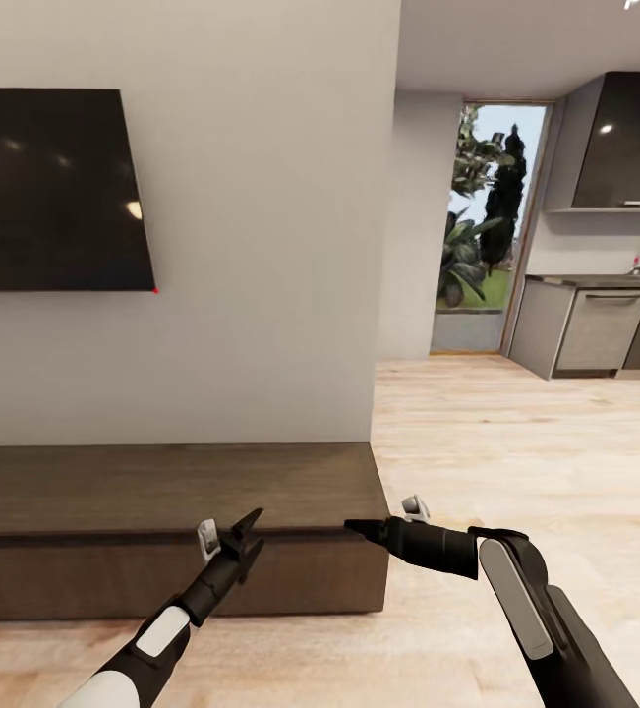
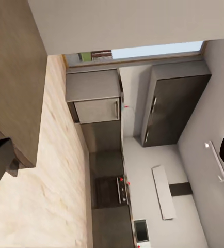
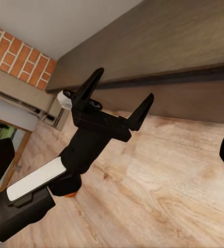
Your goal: Place each of the two pumpkins and all three candles from the living room inside a cabinet in the living room (use any cabinet), then make sure every cabinet is closed, and position the cauldron so it is next to a table in the living room.
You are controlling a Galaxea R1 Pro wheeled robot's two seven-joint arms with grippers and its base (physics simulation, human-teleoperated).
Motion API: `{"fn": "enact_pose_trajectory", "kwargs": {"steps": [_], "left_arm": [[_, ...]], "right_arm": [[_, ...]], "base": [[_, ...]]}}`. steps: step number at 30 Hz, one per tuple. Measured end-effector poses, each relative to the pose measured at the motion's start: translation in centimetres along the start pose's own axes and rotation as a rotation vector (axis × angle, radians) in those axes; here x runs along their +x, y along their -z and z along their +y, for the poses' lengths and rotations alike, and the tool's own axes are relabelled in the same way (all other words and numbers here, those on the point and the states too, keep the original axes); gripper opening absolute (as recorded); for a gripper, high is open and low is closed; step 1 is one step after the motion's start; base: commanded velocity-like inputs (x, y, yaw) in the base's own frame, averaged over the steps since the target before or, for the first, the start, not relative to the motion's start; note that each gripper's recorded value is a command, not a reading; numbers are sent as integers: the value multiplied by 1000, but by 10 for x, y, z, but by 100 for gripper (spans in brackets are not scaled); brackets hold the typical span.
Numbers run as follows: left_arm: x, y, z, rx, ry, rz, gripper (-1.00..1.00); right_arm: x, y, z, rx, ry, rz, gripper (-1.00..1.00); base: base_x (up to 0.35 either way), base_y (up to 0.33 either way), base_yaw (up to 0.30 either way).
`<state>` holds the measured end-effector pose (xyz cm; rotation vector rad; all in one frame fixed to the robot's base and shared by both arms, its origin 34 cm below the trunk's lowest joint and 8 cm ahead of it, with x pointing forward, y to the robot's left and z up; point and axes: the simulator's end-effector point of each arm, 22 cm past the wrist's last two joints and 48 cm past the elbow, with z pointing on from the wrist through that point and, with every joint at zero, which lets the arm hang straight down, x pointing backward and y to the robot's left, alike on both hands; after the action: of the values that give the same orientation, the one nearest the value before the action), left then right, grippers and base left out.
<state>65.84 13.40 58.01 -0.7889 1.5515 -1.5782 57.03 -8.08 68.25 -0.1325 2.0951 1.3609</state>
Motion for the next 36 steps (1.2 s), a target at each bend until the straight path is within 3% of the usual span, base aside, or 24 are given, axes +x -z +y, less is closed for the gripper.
{"fn": "enact_pose_trajectory", "kwargs": {"steps": [10, 36], "left_arm": [[0, 0, 0, 2, 0, 0, 100], [12, 17, 55, 4, -1, -1, 100]], "right_arm": [[0, 0, 0, -2, 0, 0, 100], [44, -9, -40, 0, 1, 1, 100]], "base": [[6, -1, 0], [0, 0, 0]]}}
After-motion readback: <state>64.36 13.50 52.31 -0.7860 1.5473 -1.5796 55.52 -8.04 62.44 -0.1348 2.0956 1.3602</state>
